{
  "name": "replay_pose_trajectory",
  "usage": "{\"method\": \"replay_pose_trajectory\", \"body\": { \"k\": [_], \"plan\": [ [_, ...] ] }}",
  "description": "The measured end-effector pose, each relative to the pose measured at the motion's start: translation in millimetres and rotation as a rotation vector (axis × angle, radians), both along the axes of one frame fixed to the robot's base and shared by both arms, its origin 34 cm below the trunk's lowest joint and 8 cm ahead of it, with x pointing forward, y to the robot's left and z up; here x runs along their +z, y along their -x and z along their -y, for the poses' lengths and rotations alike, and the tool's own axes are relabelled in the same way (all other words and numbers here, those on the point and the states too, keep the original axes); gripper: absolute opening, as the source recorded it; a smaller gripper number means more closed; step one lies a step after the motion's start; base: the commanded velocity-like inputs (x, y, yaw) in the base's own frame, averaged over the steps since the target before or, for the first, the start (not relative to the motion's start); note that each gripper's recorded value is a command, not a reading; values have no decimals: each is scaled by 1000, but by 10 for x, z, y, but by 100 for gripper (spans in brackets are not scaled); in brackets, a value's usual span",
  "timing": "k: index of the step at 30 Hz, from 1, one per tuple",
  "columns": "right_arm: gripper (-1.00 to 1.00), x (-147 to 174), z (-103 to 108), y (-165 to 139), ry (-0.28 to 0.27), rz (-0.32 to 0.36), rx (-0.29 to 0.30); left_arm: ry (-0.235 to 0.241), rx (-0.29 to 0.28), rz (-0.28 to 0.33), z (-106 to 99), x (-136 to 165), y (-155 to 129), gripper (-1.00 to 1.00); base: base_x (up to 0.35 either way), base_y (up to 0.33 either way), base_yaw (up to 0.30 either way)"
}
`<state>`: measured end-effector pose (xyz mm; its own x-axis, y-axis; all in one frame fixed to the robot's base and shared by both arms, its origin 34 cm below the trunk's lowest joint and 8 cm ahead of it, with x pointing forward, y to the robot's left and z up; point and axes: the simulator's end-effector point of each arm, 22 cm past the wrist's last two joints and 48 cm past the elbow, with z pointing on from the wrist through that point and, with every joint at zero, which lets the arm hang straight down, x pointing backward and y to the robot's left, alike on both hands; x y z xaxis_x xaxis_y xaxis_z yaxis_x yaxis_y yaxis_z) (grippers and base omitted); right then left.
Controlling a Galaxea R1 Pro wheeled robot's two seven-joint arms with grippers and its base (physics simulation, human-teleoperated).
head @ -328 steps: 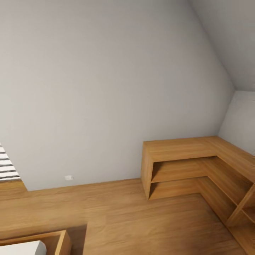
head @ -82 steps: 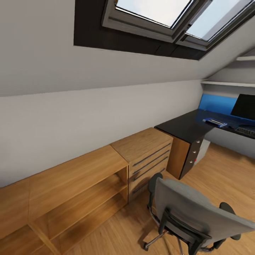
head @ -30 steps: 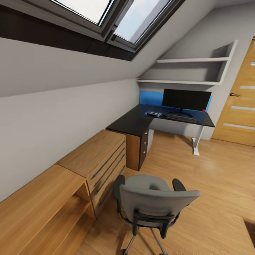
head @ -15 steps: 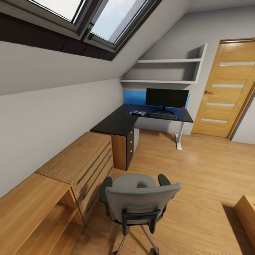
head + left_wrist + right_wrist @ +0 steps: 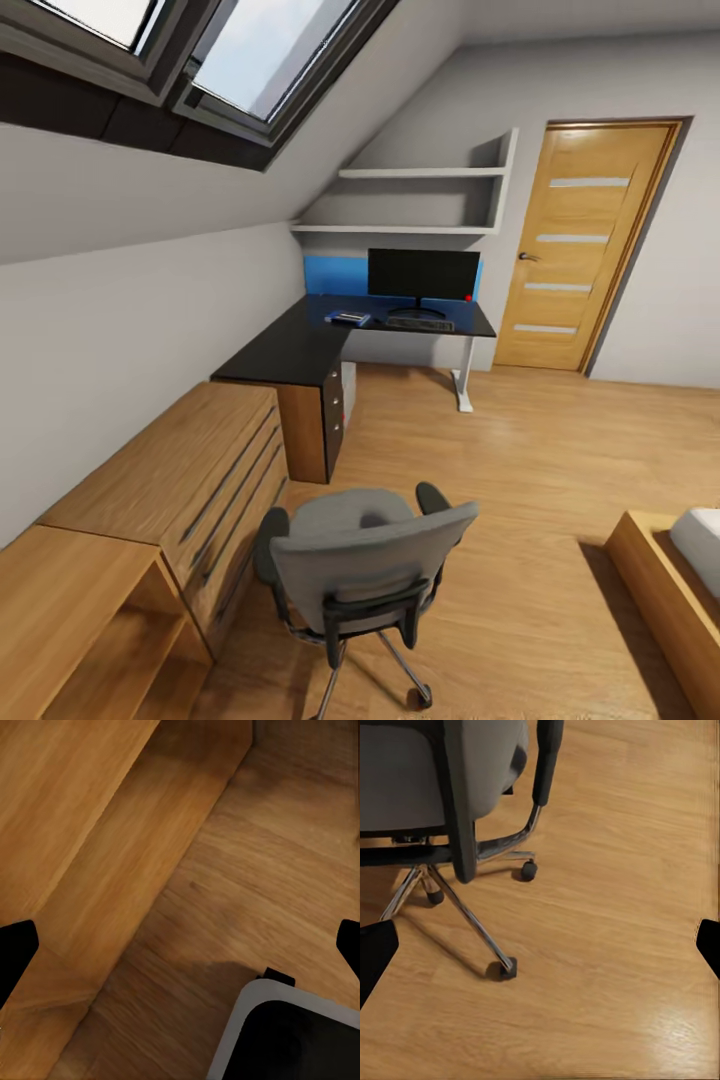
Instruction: In the bedroom, organize the workspace by keeping the computer under the desk, ensuring the monitor is on the desk, placing the keyboard on the desk next to the monitor, placing the mouse on the desk next to the keyboard, moving the folder from the swivel chair onto the desk next to the mouse, stacking the notebook on top of the folder with the pen on top of the notebook, and positioning the swivel chair next to the desk.
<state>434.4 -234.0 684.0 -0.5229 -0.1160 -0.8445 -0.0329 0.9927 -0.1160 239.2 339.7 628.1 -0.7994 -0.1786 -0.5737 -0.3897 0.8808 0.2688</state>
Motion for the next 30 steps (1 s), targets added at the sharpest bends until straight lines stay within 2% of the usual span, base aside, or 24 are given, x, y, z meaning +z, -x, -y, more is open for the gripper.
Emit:
{"method": "replay_pose_trajectory", "body": {
  "k": [7,22,30],
  "plan": [
    [100,0,-3,0,0,0,1,0,0,0,1,0,1,100,0,177,-300],
    [100,-1,2,0,1,0,0,0,0,0,1,-1,2,100,0,69,-294],
    [100,-63,5,39,8,-34,2,0,0,-1,0,-1,3,100,-1,13,-124]
  ]
}}
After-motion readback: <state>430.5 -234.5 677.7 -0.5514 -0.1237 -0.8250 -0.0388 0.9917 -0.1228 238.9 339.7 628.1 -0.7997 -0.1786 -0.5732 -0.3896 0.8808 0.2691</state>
